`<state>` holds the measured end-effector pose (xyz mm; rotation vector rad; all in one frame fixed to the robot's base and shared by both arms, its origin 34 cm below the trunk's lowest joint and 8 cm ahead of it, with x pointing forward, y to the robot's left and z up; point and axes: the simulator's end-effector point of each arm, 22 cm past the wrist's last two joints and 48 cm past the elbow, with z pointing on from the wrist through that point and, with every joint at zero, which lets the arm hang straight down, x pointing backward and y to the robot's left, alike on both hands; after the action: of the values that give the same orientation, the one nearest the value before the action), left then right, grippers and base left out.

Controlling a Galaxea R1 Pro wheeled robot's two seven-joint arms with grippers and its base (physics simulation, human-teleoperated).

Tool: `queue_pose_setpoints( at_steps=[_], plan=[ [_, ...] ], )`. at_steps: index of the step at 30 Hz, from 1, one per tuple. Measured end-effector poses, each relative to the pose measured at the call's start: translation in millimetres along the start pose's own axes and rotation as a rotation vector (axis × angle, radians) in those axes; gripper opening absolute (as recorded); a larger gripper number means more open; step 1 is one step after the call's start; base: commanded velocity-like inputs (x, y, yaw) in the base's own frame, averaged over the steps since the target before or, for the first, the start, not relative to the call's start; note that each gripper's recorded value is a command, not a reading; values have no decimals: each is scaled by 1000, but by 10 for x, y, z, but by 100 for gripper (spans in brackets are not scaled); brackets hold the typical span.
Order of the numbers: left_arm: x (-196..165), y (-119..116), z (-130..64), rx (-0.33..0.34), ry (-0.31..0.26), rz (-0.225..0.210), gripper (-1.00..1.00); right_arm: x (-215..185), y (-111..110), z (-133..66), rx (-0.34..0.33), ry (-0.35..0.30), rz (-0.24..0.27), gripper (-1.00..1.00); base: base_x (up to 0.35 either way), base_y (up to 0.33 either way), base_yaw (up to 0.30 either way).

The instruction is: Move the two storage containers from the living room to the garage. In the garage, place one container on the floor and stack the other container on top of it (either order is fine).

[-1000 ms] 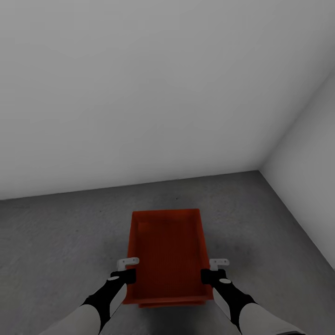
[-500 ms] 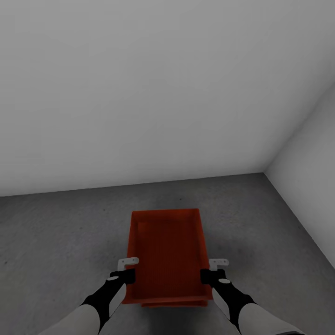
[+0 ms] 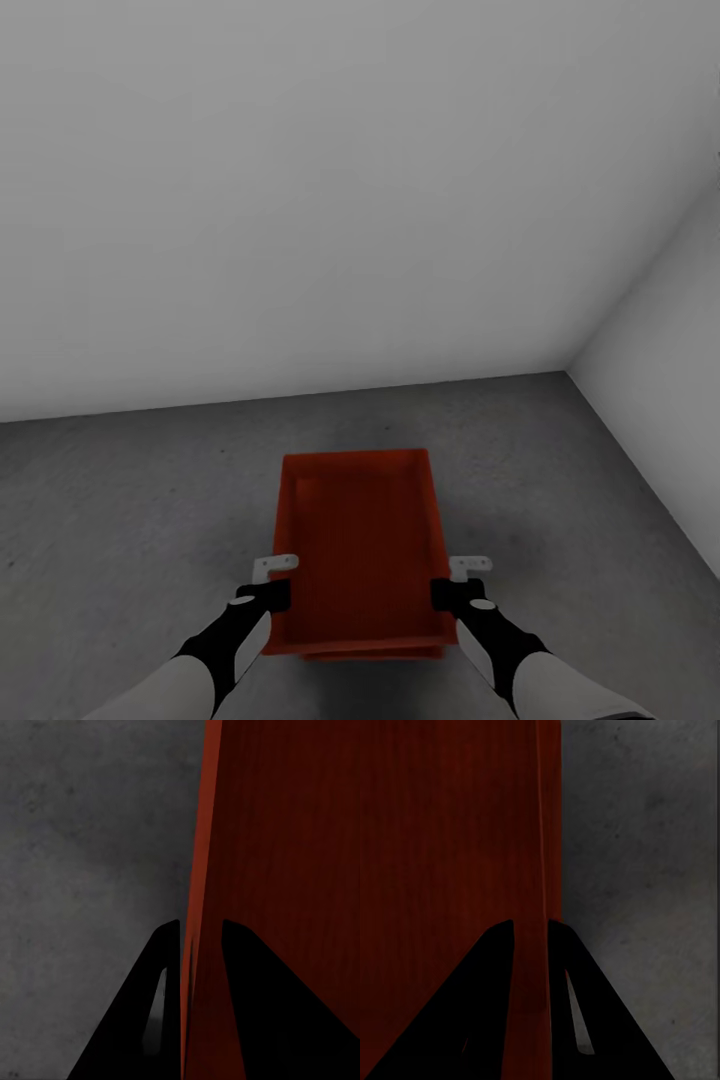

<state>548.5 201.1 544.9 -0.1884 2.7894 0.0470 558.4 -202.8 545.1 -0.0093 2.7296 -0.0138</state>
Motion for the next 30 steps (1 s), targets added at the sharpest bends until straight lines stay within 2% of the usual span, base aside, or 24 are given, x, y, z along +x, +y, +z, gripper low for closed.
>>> queue_pose_setpoints(
  at_steps=[30],
  plan=[
    [9, -8, -1, 0, 2, 1, -100, 5, -10, 1, -1, 2, -1, -100, 0, -13, -24]
  ],
)
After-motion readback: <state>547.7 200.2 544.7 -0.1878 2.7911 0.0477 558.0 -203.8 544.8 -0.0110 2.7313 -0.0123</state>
